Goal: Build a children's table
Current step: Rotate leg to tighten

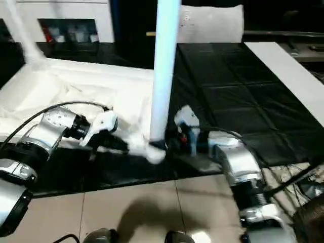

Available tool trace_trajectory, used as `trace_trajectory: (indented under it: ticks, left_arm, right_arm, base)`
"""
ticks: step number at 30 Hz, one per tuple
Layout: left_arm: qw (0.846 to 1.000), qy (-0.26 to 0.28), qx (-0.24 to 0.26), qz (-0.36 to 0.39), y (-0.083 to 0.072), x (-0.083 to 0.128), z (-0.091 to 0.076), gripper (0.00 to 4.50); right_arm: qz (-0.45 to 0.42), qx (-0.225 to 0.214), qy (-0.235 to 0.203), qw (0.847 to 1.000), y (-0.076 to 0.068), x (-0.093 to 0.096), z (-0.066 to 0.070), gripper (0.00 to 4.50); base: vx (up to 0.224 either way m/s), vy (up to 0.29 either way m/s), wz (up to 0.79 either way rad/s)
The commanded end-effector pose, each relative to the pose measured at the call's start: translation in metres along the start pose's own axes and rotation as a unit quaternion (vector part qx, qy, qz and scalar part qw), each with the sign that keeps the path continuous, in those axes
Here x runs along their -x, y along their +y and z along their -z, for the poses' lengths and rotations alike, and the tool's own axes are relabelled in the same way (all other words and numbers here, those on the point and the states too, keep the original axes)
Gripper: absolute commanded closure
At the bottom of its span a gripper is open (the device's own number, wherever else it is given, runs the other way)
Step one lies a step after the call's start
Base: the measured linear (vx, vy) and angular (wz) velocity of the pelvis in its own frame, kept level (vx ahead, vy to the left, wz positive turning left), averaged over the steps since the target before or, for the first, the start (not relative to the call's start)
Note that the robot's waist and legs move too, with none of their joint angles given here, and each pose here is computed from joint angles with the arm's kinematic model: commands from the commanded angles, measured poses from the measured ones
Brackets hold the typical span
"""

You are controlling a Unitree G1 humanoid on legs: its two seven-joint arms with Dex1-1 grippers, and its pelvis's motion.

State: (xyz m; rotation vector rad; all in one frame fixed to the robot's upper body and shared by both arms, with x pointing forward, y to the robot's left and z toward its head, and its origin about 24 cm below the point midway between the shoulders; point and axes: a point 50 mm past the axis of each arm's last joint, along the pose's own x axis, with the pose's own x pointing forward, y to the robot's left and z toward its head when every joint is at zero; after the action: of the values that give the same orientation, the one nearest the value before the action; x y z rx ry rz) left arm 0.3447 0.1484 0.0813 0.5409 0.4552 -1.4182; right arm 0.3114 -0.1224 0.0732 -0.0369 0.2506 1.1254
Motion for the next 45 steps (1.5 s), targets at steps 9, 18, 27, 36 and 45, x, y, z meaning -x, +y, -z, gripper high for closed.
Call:
trace_trajectory:
  ticks: [9,18,27,36,45]
  left_arm:
    - [0.969,-0.092,0.106,-0.203,0.016,-0.047,-0.042,4.5]
    - [0.967,-0.096,0.086,-0.219,0.014,-0.054,-0.054,4.5]
    - [0.982,-0.076,-0.011,-0.175,0.012,-0.026,-0.036,4.5]
    - [0.98,-0.065,-0.051,-0.18,0.018,0.0,-0.019,4.5]
    - [0.965,-0.16,0.015,-0.209,0.015,0.015,-0.013,3.82]
  right_arm:
    - [0.176,-0.08,-0.024,0.981,0.012,-0.081,-0.006,2.56]
    - [0.238,-0.109,-0.049,0.964,0.004,-0.094,-0.017,1.63]
    - [0.245,-0.072,-0.095,0.962,-0.007,-0.053,-0.01,0.83]
    - [0.249,-0.043,-0.086,0.964,0.005,-0.007,0.011,0.04]
    - [0.284,-0.073,-0.091,0.952,0.025,0.015,0.011,0.0]
  base:
    - [0.0,0.0,0.0]
    - [0.0,0.0,0.0]
    - [0.0,0.0,0.0]
    - [0.0,0.0,0.0]
    - [0.0,0.0,0.0]
